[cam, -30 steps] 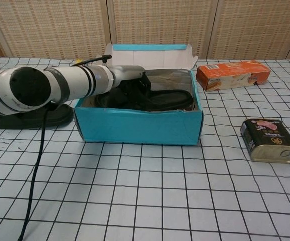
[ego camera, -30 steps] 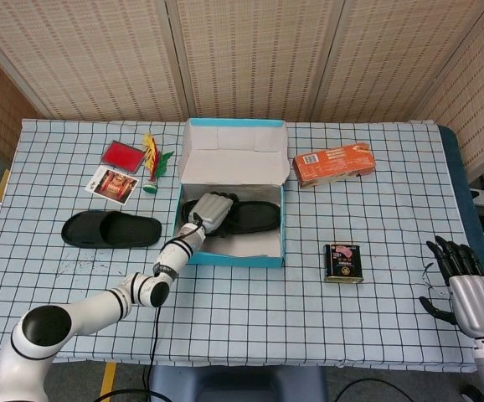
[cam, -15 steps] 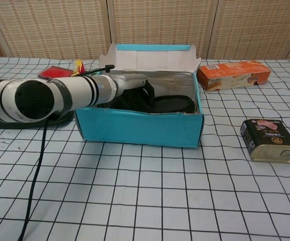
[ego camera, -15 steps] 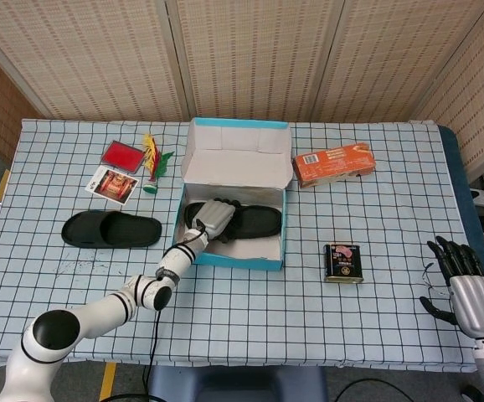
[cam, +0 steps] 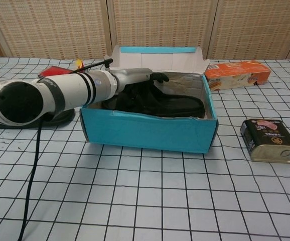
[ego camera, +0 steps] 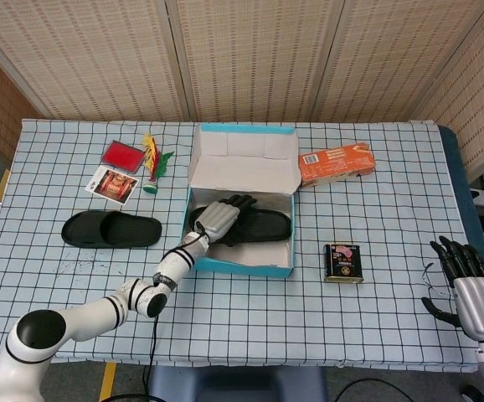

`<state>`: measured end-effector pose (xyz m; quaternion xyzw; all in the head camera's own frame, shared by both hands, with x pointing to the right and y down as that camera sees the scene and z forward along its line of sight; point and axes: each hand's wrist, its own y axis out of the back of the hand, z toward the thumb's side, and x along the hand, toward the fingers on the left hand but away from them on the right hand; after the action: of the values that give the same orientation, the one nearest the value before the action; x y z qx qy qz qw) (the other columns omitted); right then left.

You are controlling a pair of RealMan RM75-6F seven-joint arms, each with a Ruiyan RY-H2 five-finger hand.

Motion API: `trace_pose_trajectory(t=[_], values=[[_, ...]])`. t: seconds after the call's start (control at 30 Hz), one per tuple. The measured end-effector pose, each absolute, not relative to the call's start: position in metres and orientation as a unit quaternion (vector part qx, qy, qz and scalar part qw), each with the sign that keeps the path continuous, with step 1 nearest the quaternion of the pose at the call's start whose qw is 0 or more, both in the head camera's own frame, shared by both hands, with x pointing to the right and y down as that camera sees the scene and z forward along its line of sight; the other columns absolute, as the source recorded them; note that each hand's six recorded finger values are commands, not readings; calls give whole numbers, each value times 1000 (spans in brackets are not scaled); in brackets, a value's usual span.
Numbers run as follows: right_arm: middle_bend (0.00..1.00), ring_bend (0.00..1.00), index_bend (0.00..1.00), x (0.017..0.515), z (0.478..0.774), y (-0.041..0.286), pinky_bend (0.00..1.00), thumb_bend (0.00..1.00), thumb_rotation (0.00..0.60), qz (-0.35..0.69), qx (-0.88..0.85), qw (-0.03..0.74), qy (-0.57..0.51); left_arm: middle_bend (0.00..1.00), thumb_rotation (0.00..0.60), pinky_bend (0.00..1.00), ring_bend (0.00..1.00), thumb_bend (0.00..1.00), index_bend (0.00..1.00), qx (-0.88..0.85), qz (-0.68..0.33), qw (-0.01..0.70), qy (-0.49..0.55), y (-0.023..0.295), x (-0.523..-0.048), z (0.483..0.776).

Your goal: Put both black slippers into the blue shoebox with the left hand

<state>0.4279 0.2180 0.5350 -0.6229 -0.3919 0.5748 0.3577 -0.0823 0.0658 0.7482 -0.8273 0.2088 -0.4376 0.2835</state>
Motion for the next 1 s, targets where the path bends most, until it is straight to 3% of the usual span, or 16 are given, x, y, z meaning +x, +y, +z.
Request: trace_pose_trajectory(t=[0.33, 0.67, 0.83, 1.0], values=[[0, 0, 0, 426, 532, 219, 0, 117, 600, 568, -626, 361, -393, 0, 600, 141, 0, 421, 0, -847, -400, 258, 237, 59, -83, 717], [0, 0, 0, 424, 531, 220, 0, 117, 600, 566, -628, 363, -392, 0, 600, 125, 0, 450, 0, -842, -422, 253, 221, 69, -95, 728], [0, 0, 0, 424, 529, 220, 0, 118, 600, 564, -628, 364, -393, 0, 600, 114, 0, 370, 0, -846, -420, 240, 223, 72, -95, 726], [0, 0, 0, 424, 528, 221, 0, 117, 600, 562, -630, 365, -393, 0, 600, 100, 0, 369, 0, -843, -400, 254, 253, 63, -96, 711]])
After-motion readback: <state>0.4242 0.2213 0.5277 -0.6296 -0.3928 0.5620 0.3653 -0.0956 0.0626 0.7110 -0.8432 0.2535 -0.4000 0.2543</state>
